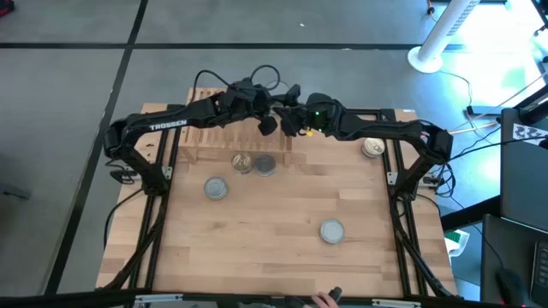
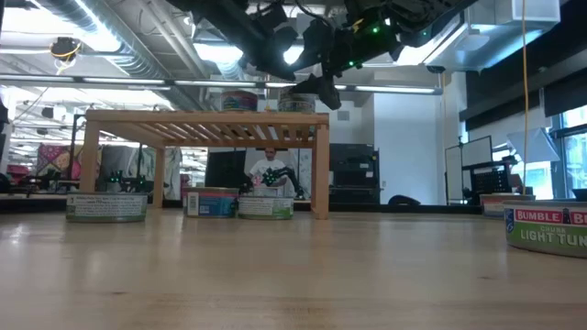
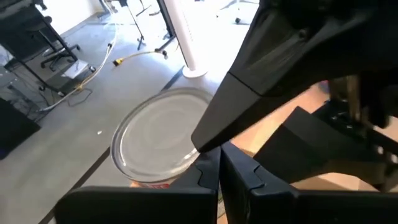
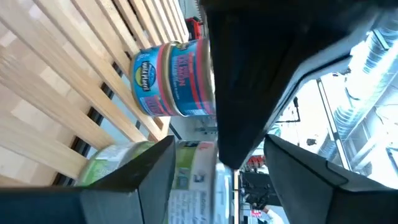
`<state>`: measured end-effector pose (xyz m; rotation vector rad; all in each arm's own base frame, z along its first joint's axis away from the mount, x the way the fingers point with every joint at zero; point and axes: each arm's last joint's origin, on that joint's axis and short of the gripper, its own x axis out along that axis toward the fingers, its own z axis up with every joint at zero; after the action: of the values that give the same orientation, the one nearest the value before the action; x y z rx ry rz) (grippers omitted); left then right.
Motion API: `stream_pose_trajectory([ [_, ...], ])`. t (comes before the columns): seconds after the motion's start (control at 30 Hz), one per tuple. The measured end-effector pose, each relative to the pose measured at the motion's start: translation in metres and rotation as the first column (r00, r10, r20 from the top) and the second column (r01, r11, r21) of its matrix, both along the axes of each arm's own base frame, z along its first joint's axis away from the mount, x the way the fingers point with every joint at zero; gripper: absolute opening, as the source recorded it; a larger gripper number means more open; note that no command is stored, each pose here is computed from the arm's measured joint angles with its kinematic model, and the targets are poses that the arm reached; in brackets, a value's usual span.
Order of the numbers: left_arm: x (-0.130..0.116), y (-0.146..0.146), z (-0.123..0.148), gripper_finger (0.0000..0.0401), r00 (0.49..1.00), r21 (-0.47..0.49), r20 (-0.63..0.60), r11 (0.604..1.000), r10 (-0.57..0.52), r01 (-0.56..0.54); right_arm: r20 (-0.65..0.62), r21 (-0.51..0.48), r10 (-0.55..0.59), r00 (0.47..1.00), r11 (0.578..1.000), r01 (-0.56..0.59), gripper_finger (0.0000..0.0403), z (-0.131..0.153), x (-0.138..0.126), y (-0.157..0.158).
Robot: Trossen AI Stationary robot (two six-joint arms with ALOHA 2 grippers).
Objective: Stack canned seafood by type on shelf
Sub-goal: Stack the green tuna can on top of the stacked green tuna cans on the shelf, then put the green tuna can on the shelf and align it with the other stacked green tuna cans
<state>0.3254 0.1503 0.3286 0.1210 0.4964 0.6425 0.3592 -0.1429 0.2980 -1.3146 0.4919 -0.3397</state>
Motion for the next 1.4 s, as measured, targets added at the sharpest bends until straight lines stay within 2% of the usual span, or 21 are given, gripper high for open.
stream_pose_trajectory([
  [0.13,-0.003,-0.008,0.009,0.0001,1.0,0.01,0.023,1.0,-0.018,0.018,0.015,-0.007,-0.003,1.0,1.0,0.004,0.0244,0.008,-0.004,0.005],
  [0.23,-0.006,-0.016,0.015,0.0004,0.999,0.014,0.03,0.999,-0.036,0.035,0.036,-0.023,-0.046,0.998,0.999,0.047,0.0244,0.019,-0.008,0.014],
  [0.47,-0.023,-0.039,0.022,0.0004,0.995,-0.036,-0.057,0.996,-0.08,0.078,0.077,-0.057,-0.265,0.961,0.961,0.27,0.0244,0.04,-0.017,0.046],
  [0.63,-0.031,-0.064,0.02,0.0002,0.983,-0.114,-0.133,0.987,-0.128,0.113,-0.016,-0.071,-0.362,0.932,0.93,0.36,0.0244,0.038,-0.022,0.073],
  [0.8,-0.038,-0.094,0.009,0.0006,0.935,-0.188,-0.277,0.967,-0.22,0.172,-0.107,-0.049,-0.409,0.906,0.913,0.406,0.0244,0.025,-0.024,0.102],
  [0.97,-0.045,-0.12,0.0,0.0002,0.879,-0.262,-0.386,0.947,-0.281,0.188,-0.188,0.026,-0.405,0.895,0.908,0.417,0.0244,0.01,-0.032,0.125],
  [1.1,-0.052,-0.14,-0.006,0.0003,0.846,-0.32,-0.44,0.933,-0.301,0.166,-0.229,0.105,-0.418,0.879,0.887,0.45,0.0244,0.004,-0.046,0.14],
  [1.4,-0.069,-0.174,-0.03,0.0001,0.798,-0.418,-0.538,0.908,-0.271,0.026,-0.287,0.337,-0.415,0.863,0.8,0.497,0.0243,-0.007,-0.071,0.169],
])
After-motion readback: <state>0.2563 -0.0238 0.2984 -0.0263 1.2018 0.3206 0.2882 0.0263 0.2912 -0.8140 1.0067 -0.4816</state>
